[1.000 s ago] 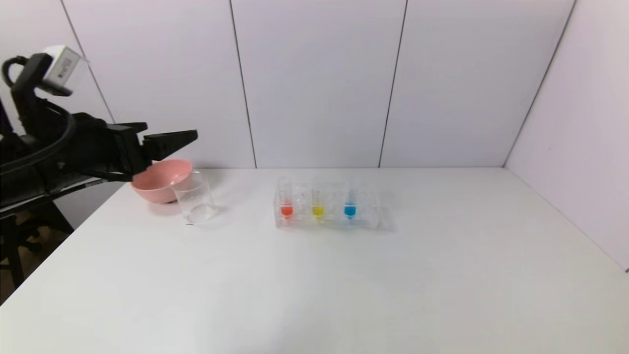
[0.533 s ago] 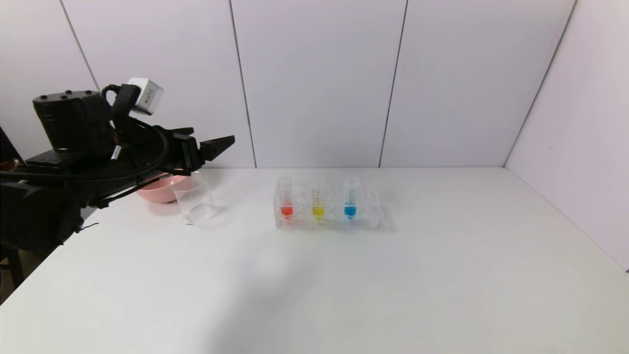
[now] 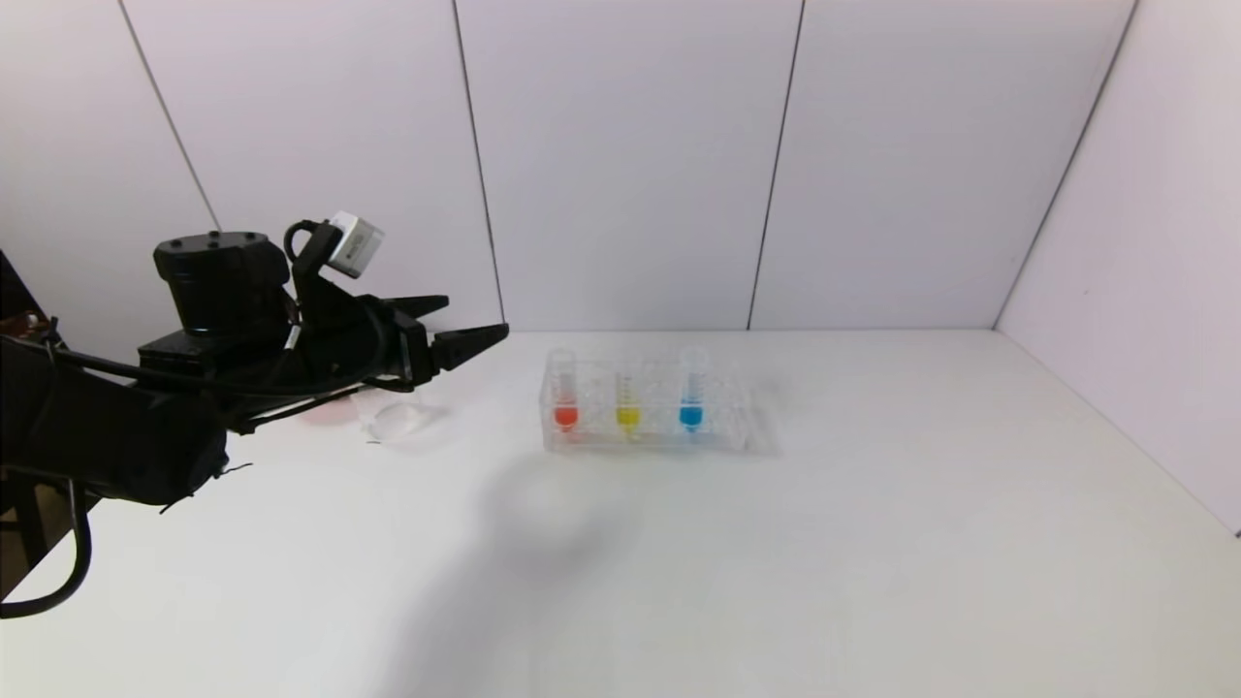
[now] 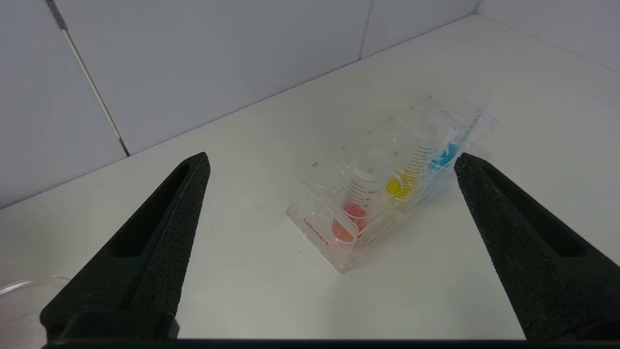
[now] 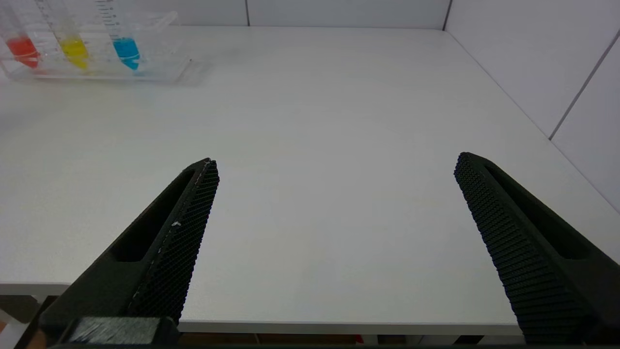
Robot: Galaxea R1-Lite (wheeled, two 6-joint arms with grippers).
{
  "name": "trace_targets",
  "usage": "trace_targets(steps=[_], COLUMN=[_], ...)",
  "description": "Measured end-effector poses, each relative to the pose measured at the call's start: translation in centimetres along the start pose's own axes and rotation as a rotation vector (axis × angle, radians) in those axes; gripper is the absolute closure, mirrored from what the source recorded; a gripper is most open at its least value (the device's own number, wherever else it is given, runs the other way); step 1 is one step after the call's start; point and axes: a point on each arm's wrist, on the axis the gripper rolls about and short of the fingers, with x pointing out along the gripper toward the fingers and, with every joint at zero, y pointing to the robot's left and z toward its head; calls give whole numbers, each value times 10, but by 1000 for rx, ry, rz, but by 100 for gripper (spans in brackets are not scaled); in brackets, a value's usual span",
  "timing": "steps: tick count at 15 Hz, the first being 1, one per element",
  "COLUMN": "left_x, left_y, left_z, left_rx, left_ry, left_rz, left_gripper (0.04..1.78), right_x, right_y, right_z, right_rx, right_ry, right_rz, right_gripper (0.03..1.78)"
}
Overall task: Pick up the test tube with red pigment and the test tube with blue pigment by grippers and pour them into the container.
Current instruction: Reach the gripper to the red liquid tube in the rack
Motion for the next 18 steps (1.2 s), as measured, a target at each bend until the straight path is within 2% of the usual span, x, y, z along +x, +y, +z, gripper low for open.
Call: trace_targets(steps=[5,10,18], left_x=[6,27,60], left_y=[2,-5,-11], left_z=[-20,-39,-52], left_rx=[66,64,69], left_ry=[-40,-5,2], left_rz=[-173,-220,-243], left_gripper=[6,6,6], right_x=[0,0,0], right_y=[0,0,0], right_z=[0,0,0], right_rx=[0,0,0], right_ry=[0,0,0], right_rz=[0,0,0], right_gripper=[4,4,4])
